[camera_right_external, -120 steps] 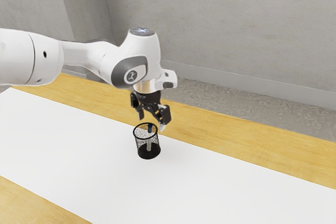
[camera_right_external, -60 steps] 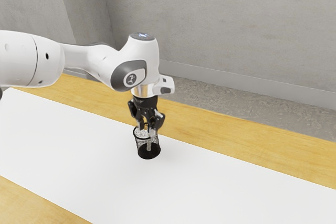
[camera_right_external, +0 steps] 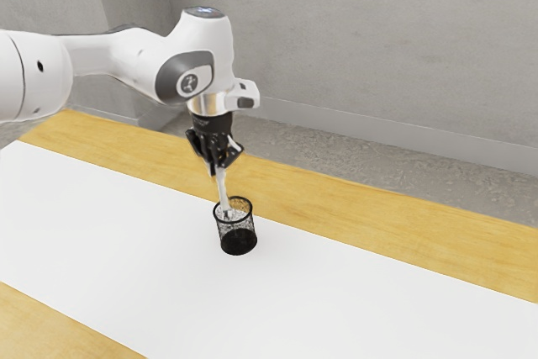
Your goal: Take the marker out of the pen holder and place it to the left of the pen holder.
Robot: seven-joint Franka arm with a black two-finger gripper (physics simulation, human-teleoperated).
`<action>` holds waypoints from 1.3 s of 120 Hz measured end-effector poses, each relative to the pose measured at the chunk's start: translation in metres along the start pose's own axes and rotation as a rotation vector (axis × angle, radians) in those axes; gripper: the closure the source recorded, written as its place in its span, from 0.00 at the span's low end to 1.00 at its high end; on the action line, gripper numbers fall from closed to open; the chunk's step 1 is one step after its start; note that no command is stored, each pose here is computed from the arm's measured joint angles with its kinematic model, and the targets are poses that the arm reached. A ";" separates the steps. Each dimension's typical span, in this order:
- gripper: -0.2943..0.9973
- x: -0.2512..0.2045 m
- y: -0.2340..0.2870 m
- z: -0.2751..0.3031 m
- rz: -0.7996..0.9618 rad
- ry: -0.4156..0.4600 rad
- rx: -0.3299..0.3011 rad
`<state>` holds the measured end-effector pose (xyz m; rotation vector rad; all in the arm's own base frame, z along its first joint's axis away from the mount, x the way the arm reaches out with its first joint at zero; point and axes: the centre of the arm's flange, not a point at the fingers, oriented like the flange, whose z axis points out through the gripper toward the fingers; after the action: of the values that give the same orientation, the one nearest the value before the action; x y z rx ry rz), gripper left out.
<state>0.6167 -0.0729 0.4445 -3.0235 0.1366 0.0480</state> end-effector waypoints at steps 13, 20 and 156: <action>0.82 -0.020 -0.014 -0.072 -0.032 -0.007 0.016; 0.82 -0.022 -0.040 -0.075 -0.076 -0.081 0.029; 0.34 -0.007 -0.100 -0.048 -0.135 -0.468 -0.091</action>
<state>0.6204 0.0212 0.5033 -3.0012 -0.1137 0.7576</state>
